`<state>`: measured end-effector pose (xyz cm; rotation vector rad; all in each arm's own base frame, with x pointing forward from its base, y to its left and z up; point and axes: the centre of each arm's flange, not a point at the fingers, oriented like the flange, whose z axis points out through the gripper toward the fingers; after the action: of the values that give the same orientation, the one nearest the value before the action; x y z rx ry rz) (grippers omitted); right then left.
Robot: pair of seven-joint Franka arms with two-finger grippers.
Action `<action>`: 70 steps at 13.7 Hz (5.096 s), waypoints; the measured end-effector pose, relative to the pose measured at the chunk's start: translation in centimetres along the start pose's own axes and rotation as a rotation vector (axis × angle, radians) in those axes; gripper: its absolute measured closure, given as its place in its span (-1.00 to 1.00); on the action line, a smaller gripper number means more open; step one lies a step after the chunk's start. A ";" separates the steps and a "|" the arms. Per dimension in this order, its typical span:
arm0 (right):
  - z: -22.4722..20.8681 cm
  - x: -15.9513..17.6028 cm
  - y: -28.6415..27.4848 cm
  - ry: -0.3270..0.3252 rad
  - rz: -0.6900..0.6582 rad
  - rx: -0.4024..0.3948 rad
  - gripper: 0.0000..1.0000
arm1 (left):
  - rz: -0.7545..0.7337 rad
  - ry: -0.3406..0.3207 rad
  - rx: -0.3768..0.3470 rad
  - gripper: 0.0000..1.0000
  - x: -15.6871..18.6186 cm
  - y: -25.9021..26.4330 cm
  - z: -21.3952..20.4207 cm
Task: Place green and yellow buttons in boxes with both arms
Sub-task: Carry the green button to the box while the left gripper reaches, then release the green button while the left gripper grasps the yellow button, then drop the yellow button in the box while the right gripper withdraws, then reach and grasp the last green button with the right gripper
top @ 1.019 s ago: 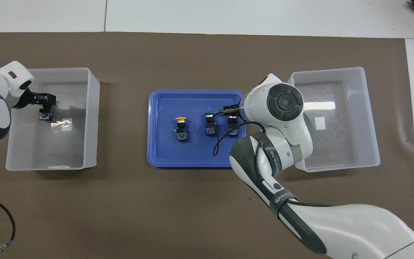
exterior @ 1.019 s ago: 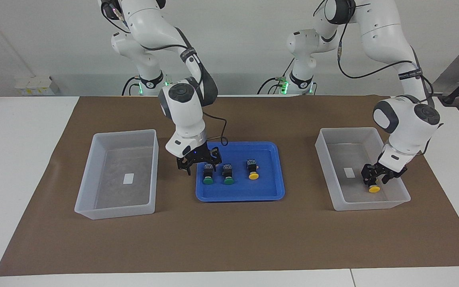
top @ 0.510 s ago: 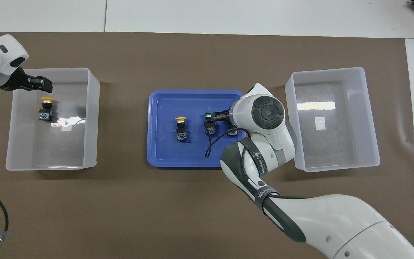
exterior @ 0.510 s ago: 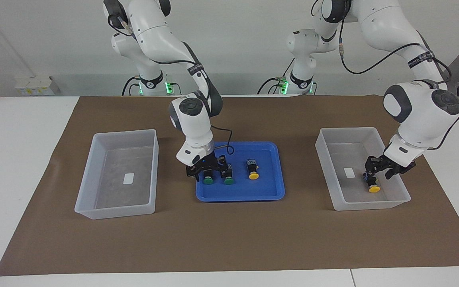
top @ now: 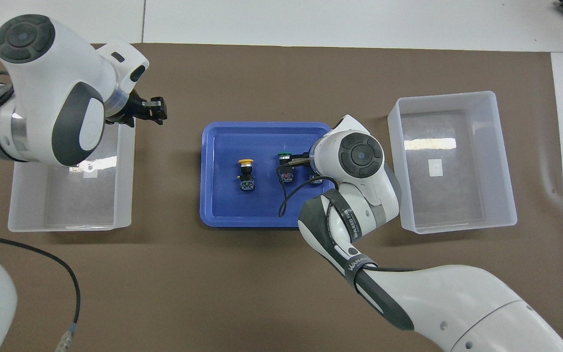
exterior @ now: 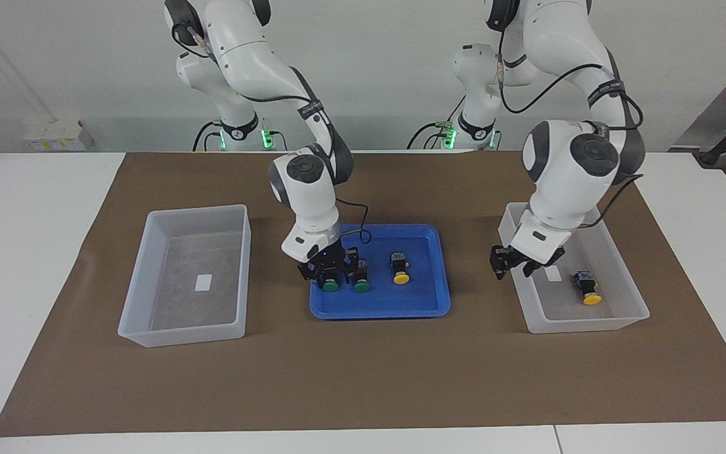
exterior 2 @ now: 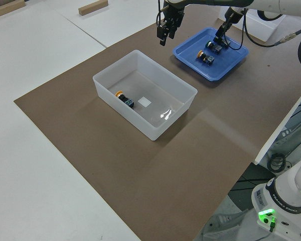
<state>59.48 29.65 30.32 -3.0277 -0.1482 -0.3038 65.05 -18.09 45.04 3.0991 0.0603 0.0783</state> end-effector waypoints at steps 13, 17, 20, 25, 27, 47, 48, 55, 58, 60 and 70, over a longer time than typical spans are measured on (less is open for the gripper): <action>-11.9 3.8 10.7 0.040 0.109 -0.050 0.37 | -0.012 0.075 -0.078 -0.25 -8.5 13.3 10.4; -14.0 3.9 18.1 -0.003 0.090 -0.087 0.37 | -0.025 0.090 -0.096 -0.25 -10.6 15.7 11.6; -13.3 3.3 23.6 -0.037 0.068 -0.105 0.37 | -0.039 0.087 -0.095 -0.21 -11.1 15.7 12.2; -10.2 1.5 28.4 -0.037 0.074 -0.114 0.37 | -0.065 0.096 -0.100 -0.03 -11.7 15.1 13.6; -8.1 1.4 29.3 -0.028 0.084 -0.115 0.37 | -0.084 0.095 -0.100 0.07 -11.9 15.0 13.9; -23.9 1.8 27.0 -0.062 0.125 -0.120 -1.00 | -0.257 0.065 -0.044 0.36 -0.4 0.2 -0.8; -25.2 2.1 26.5 -0.062 0.122 -0.119 -1.00 | -0.241 0.063 -0.037 0.36 0.4 -2.4 -1.5; -29.7 2.0 25.8 -0.102 0.126 -0.120 -1.00 | -0.067 0.050 -0.004 0.36 2.2 -16.0 -0.4; -29.2 2.5 23.5 -0.082 0.100 -0.111 -1.00 | -0.038 0.075 0.000 0.36 1.7 -17.6 2.2; -27.9 3.2 19.8 -0.055 0.085 -0.098 -1.00 | -0.018 0.086 0.002 0.36 1.1 -17.8 4.3; -13.6 4.0 1.8 0.022 0.029 -0.008 -1.00 | -0.002 0.108 0.008 -0.11 0.7 -19.0 7.6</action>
<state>60.91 26.79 44.25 -3.0308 -0.1019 -0.3355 65.47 0.56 36.69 3.1004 0.0677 0.2457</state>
